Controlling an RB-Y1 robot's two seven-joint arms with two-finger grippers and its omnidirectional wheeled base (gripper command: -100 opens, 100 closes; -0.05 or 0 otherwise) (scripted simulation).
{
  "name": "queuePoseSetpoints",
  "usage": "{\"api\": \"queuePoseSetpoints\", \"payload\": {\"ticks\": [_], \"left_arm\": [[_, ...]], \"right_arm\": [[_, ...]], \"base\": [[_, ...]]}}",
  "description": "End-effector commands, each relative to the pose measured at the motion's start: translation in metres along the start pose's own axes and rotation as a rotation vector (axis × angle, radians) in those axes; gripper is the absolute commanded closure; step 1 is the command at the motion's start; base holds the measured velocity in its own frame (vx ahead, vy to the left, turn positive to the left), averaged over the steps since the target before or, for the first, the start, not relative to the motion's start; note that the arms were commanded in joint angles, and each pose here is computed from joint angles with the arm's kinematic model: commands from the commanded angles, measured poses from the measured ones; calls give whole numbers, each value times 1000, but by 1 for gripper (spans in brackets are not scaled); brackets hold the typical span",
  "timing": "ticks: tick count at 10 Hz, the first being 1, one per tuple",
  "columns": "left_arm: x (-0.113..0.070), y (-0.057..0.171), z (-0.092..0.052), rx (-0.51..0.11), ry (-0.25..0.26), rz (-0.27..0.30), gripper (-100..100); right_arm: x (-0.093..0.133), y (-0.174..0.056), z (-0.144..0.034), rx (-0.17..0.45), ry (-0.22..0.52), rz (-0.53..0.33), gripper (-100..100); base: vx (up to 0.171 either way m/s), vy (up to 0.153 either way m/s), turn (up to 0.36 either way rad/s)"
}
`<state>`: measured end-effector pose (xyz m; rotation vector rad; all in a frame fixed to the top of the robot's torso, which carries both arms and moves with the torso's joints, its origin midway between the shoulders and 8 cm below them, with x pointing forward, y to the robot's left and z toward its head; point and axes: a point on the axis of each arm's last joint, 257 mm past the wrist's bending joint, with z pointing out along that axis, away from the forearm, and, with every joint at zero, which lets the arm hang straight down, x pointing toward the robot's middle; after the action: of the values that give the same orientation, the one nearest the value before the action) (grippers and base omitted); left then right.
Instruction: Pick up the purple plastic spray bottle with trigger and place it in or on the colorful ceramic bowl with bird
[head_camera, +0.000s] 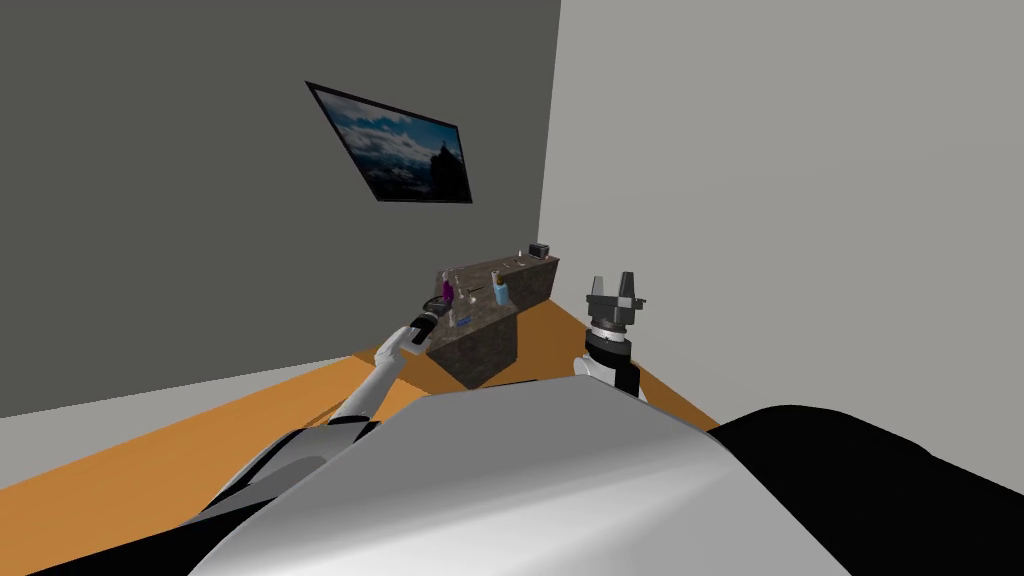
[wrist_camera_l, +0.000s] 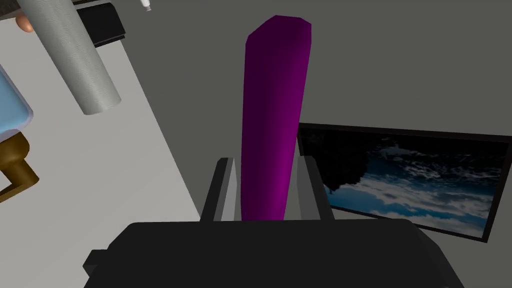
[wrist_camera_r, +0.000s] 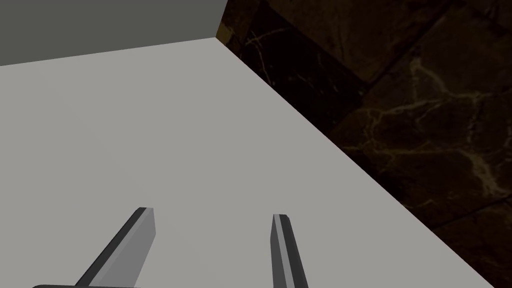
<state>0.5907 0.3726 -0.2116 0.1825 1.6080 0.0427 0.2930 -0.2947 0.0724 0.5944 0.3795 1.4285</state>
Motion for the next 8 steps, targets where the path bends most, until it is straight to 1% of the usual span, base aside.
{"api": "queuePoseSetpoints", "payload": {"ticks": [1, 5, 8], "left_arm": [[-10, 3, 9, -3, -2, -34, 100], [-31, 9, 28, -8, -9, -106, 100], [-44, 15, 37, -15, -12, -138, 100]], "right_arm": [[0, 0, 0, 0, 0, 0, 0], [0, 0, 0, 0, 0, 0, 0], [0, 0, 0, 0, 0, 0, 0]], "base": [[14, 242, -58], [24, 198, -54], [15, 150, -38]]}}
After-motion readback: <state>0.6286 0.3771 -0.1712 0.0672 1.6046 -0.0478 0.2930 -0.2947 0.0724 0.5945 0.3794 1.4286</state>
